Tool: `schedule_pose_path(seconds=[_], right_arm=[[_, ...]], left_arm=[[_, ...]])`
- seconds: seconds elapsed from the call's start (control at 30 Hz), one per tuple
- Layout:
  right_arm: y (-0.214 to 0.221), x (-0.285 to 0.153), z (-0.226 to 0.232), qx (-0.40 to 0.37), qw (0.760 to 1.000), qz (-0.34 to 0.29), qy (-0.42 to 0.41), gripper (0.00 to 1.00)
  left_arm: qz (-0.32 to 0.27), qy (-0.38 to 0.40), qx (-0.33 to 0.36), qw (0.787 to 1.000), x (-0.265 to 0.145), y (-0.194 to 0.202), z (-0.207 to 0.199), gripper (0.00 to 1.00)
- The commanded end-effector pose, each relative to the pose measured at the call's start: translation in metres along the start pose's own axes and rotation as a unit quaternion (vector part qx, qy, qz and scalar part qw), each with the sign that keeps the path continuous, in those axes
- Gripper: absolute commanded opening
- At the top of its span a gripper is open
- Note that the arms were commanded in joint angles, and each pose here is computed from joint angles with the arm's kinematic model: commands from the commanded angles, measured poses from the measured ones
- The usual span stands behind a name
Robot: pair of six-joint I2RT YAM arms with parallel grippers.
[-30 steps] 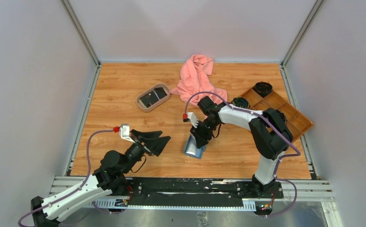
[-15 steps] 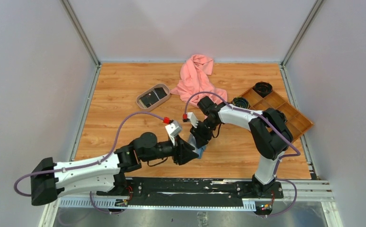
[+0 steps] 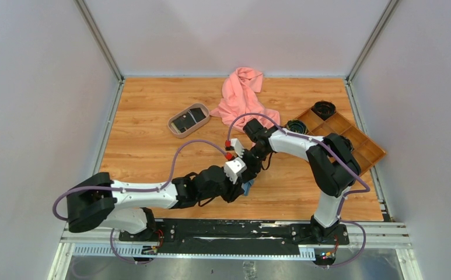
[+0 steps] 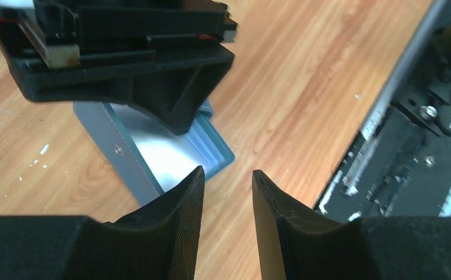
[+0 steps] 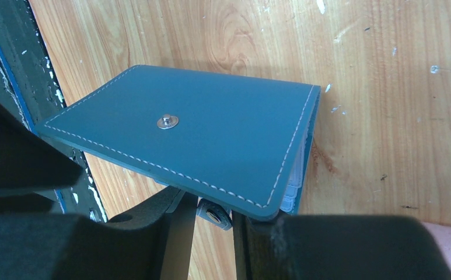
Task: Put the credit cards into the card holder
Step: Open the card holder at the center of the board.
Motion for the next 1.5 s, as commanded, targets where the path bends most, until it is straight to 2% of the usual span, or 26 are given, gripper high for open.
schedule_pose_path(seconds=[0.0,0.17,0.3,0.37,0.5,1.03,1.3,1.4,1.47], right_arm=[[0.008,0.009,0.0,0.008,0.999,0.035,-0.006,0.31],[0.008,0.009,-0.001,0.01,0.999,0.037,-0.002,0.31],[0.008,0.009,-0.001,0.01,0.999,0.037,-0.004,0.31],[0.007,0.008,0.0,0.009,0.999,0.035,-0.004,0.31],[0.006,0.007,0.0,0.009,1.0,0.027,-0.009,0.31],[0.006,0.003,-0.001,0.033,0.999,0.0,-0.035,0.31],[0.008,0.002,-0.007,0.053,0.998,-0.002,-0.027,0.28],[0.008,0.002,-0.008,0.054,0.998,-0.003,-0.026,0.28],[0.008,0.001,-0.008,0.055,0.998,-0.005,-0.026,0.28]], left_arm=[[-0.016,-0.061,0.004,0.998,0.019,-0.01,0.003,0.41],[-0.044,-0.178,-0.022,0.983,0.013,0.003,0.026,0.41],[-0.044,-0.227,-0.067,0.97,0.007,0.014,0.052,0.42],[-0.034,-0.224,-0.077,0.971,0.009,0.017,0.057,0.46],[-0.011,-0.204,-0.067,0.977,0.018,0.018,0.058,0.6],[0.008,-0.098,-0.07,0.993,0.04,0.019,0.048,0.71],[0.034,-0.126,-0.079,0.988,0.049,0.036,0.055,0.7],[0.033,-0.143,-0.085,0.985,0.049,0.04,0.058,0.65],[0.034,-0.15,-0.086,0.984,0.048,0.041,0.06,0.56]])
Point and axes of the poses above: each gripper's point midway between its finger pads, its own x axis out along the fingers, its own z axis along the line the jaws close on, y = z × x, the point moved 10 cm from there along -x, back along the fingers, and after that the axes turned 5 degrees about -x, right-handed, at the moved point
